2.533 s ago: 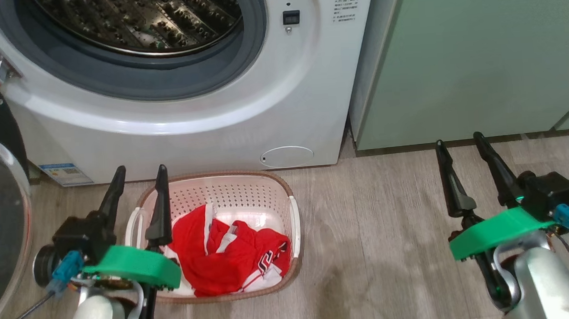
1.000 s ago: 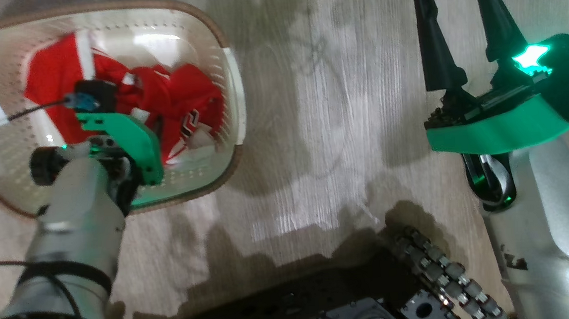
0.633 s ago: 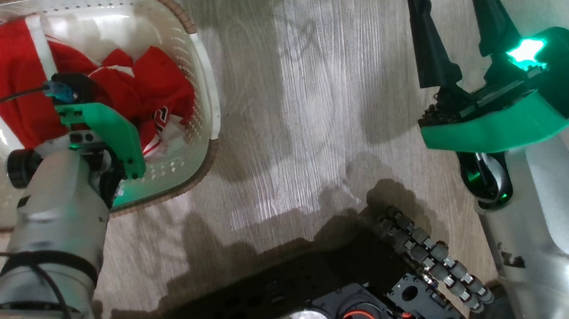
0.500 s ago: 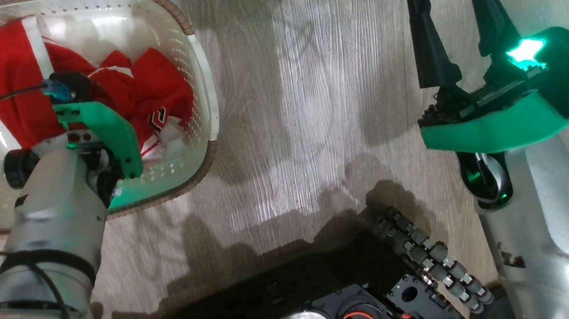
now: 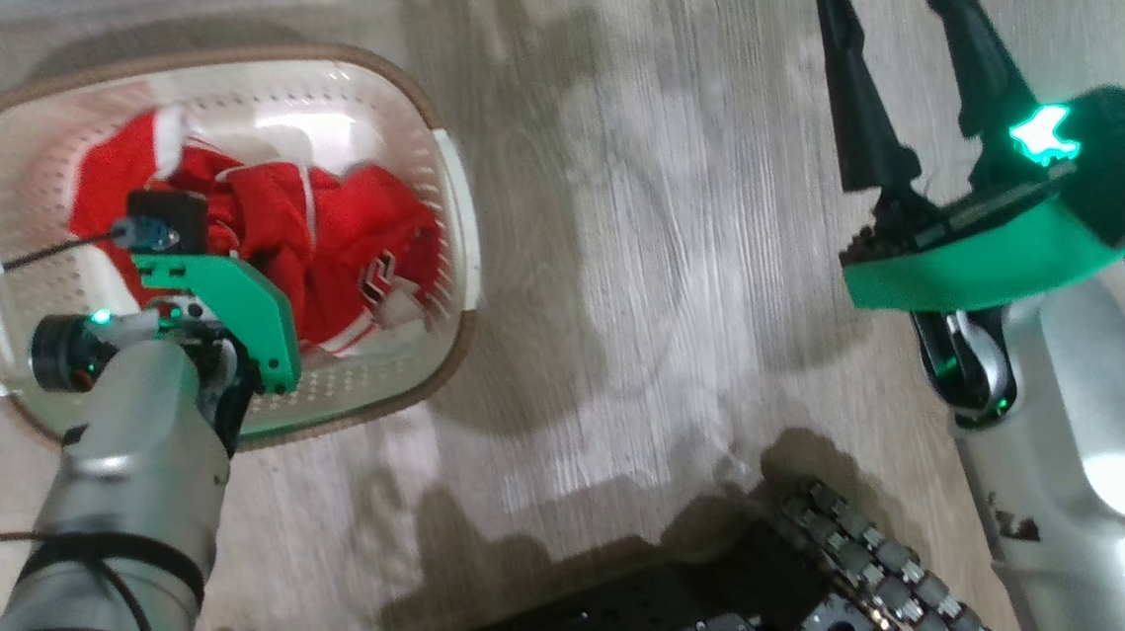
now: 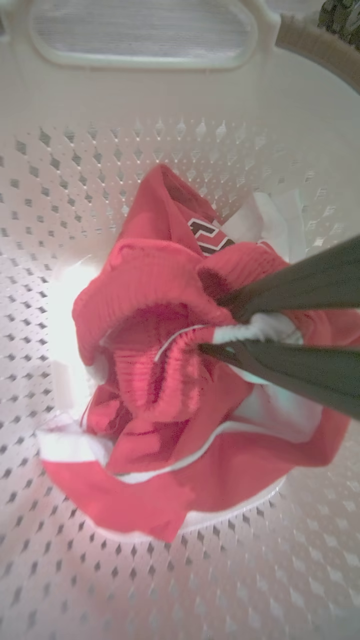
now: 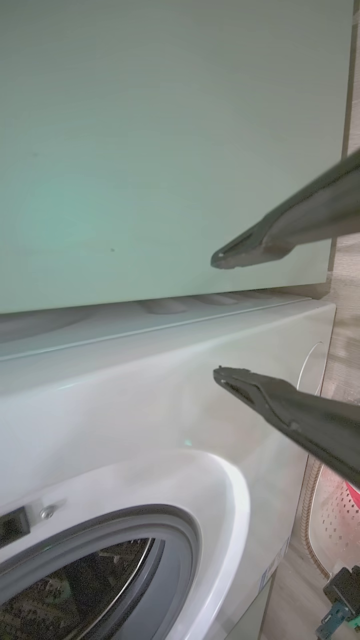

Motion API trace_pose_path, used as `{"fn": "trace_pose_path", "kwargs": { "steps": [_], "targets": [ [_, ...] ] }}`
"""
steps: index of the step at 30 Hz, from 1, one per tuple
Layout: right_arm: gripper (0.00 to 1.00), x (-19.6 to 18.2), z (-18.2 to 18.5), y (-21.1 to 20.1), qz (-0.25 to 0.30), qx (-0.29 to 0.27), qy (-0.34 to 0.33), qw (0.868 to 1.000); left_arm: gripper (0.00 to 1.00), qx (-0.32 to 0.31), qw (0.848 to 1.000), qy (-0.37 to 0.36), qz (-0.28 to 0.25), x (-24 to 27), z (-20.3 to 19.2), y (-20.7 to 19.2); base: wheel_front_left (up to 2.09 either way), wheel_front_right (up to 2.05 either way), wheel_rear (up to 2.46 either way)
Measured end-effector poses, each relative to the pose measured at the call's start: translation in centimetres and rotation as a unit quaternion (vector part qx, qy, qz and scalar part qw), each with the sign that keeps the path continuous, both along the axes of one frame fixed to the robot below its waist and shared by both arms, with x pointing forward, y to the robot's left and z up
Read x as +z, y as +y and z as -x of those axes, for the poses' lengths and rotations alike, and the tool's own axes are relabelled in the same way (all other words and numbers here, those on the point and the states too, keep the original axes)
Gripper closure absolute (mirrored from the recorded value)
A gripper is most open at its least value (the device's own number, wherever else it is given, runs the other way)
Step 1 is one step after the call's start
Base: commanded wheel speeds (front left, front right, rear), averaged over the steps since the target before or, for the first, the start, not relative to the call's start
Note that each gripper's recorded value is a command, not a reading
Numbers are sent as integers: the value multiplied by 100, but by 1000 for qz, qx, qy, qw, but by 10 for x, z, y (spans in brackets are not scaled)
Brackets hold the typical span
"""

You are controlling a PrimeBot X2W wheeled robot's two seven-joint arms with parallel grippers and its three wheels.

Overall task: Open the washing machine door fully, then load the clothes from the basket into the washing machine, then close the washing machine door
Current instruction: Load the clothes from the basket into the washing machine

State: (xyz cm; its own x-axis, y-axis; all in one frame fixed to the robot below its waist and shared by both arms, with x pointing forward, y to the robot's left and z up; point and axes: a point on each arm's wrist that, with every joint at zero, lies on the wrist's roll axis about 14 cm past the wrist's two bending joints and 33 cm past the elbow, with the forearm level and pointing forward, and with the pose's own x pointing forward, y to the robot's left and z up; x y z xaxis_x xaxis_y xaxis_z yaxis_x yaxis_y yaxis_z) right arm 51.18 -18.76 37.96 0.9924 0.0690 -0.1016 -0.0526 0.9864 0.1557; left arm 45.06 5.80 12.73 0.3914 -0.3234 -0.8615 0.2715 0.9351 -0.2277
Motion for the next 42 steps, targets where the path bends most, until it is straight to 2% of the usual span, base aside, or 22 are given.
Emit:
{"fn": "trace_pose_path", "kwargs": {
  "steps": [5,12,17,23,29,34,37,42],
  "targets": [
    [0,14,9,3,0,-1,-6,1000,100,11,997,-76,16,40,-18,6,0,0,0],
    [0,37,17,9,2,3,-24,1000,100,42,981,-183,46,108,-44,11,0,0,0],
    [0,57,28,12,0,4,-39,999,100,73,956,-275,76,175,-59,18,0,0,0],
    [0,80,37,16,-2,6,-60,998,100,114,908,-391,96,258,-69,39,0,0,0],
    [0,100,45,16,-4,5,-80,997,100,142,863,-475,95,323,-53,63,0,0,0],
    [0,108,58,15,-5,3,-83,997,100,156,833,-523,93,365,-32,77,0,0,0],
    [0,110,69,14,-5,0,-82,997,100,159,827,-532,90,377,-16,80,0,0,0],
    [0,110,89,5,-4,-13,-76,997,100,160,827,-532,85,387,8,82,0,0,0]
  ]
}}
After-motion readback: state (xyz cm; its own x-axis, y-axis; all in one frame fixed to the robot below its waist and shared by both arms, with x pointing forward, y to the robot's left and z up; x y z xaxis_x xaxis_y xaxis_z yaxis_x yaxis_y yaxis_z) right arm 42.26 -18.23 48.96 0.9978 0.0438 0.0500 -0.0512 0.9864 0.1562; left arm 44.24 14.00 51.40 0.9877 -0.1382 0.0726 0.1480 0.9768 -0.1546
